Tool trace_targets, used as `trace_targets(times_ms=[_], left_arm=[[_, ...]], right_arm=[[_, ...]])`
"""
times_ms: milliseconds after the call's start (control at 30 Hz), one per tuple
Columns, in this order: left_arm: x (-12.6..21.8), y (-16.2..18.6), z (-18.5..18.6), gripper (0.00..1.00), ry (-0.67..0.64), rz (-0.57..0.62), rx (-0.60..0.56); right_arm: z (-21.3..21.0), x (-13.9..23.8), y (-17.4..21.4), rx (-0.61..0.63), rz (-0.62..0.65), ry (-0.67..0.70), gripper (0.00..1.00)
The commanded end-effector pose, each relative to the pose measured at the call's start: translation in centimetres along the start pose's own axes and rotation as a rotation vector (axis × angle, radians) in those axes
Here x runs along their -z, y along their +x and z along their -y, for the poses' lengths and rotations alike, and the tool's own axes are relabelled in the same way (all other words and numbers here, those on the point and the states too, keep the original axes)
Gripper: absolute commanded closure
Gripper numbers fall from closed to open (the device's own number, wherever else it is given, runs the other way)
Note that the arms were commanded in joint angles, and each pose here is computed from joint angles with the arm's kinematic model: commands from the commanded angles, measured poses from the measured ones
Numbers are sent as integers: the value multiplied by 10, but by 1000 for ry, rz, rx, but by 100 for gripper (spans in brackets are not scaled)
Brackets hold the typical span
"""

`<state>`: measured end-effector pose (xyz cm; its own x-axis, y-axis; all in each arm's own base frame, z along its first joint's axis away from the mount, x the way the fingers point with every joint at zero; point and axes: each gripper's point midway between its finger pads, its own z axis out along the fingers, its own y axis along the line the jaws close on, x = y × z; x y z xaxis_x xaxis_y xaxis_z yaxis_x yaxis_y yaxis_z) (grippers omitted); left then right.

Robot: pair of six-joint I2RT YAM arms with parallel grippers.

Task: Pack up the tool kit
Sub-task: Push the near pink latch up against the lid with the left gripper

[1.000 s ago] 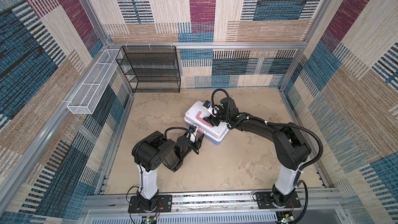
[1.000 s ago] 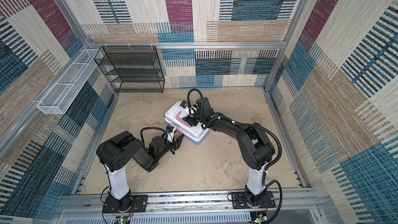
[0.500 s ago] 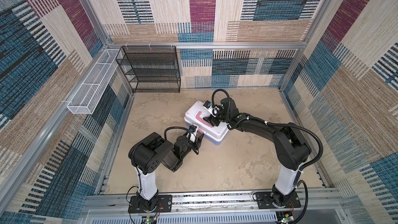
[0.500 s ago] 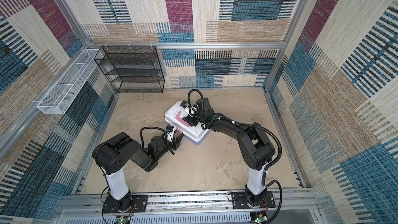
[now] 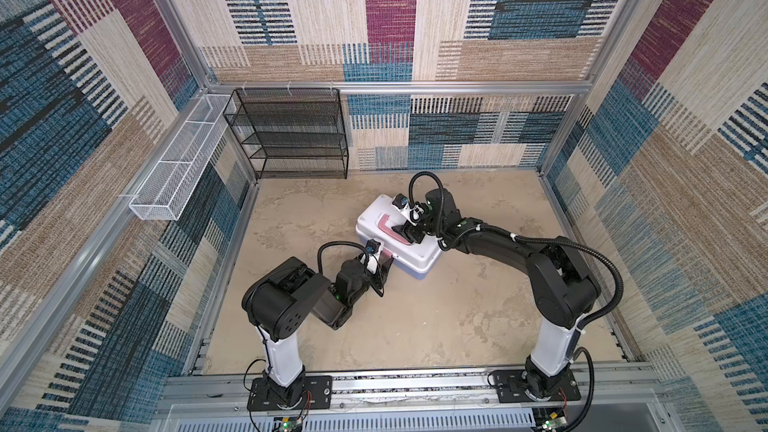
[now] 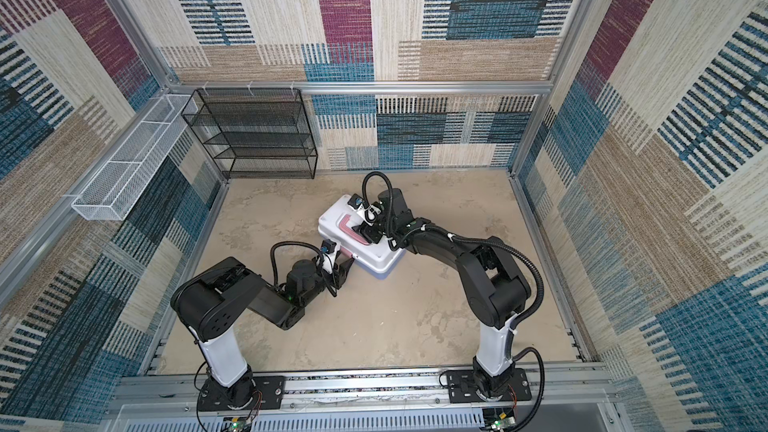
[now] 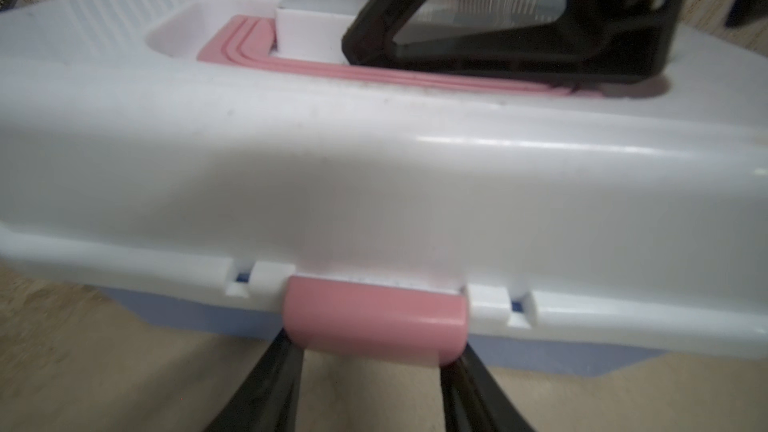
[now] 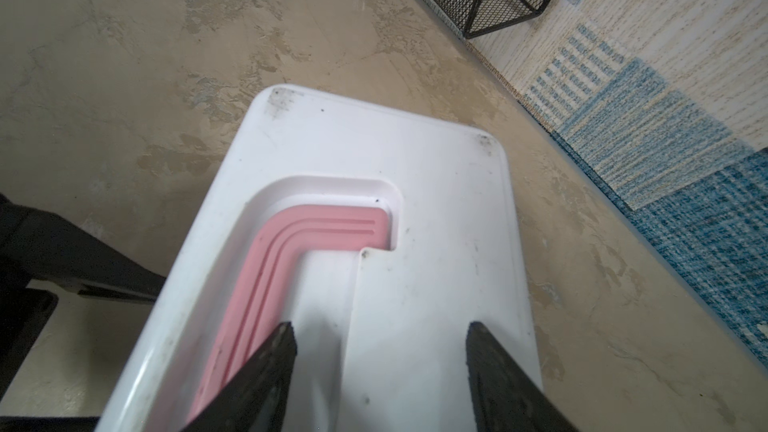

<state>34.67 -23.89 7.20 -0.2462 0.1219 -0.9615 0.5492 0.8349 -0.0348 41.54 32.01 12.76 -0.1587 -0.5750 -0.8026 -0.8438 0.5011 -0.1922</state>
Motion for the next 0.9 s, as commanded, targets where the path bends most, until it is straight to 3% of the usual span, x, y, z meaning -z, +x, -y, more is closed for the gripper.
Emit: trace_targets(times_ms=[0, 867], left_arm=[[0, -8, 4, 59, 20, 11, -26], [2, -29, 0, 63, -10, -94, -75]], right_arm=[[-44, 12, 108, -103, -410, -134, 33], [-46, 10, 112, -98, -412, -135, 34]])
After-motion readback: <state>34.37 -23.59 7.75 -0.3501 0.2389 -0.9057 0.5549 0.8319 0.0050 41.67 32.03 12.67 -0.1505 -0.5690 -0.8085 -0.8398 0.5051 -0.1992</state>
